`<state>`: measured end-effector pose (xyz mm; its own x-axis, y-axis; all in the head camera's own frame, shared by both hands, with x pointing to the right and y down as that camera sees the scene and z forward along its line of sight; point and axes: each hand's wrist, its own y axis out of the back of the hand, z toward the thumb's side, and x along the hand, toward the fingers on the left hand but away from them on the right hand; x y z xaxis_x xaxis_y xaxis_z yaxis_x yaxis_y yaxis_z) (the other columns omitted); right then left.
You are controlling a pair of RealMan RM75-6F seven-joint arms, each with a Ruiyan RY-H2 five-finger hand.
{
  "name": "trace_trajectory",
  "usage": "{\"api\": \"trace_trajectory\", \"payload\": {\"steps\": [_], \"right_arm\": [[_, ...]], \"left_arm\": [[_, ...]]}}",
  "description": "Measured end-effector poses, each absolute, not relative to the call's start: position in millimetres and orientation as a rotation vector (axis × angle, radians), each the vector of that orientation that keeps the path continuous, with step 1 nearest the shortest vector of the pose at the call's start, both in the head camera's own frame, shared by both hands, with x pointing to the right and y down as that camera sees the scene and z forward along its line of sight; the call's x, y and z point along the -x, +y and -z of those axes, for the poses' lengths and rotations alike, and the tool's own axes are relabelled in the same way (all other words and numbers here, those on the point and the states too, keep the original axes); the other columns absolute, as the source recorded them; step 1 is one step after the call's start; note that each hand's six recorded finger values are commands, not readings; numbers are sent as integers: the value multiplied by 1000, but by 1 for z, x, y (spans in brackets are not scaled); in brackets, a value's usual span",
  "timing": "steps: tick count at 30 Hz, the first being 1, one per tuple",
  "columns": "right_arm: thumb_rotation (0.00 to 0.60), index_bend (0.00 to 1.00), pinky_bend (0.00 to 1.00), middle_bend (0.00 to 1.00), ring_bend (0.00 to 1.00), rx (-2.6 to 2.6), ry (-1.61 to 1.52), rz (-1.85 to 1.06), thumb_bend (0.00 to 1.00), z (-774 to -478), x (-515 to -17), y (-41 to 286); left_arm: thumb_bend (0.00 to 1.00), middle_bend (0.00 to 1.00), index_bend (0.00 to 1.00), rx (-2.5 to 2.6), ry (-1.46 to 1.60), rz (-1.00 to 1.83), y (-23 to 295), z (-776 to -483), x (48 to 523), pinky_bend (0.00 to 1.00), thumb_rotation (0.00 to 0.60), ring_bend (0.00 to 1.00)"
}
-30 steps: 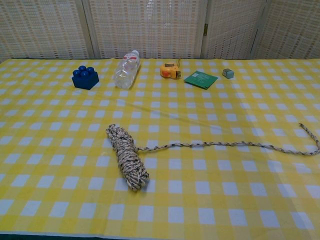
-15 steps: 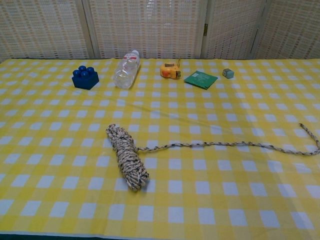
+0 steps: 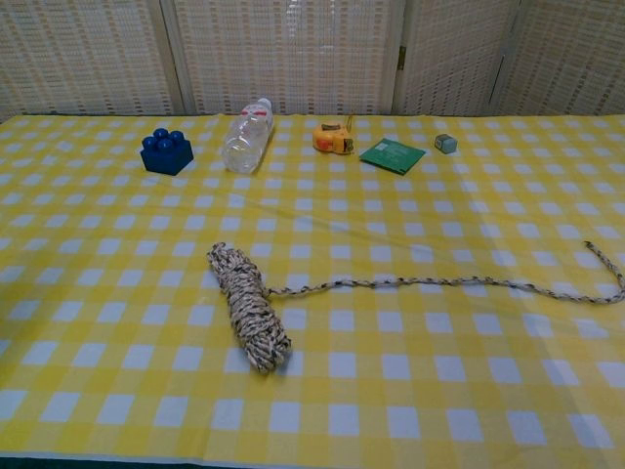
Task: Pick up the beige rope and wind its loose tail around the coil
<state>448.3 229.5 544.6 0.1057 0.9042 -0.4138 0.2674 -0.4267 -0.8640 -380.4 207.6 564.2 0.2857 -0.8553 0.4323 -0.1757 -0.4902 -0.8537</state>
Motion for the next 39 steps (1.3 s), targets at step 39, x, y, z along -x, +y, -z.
{"api": "trace_trajectory", "payload": {"steps": [39], "right_arm": [[600,37,0,44,68,1780,-1128,-1403,453,-556,-451,221]], "left_arm": [[224,40,125,2206,473,978,206,-667,103,0,600,4]]}}
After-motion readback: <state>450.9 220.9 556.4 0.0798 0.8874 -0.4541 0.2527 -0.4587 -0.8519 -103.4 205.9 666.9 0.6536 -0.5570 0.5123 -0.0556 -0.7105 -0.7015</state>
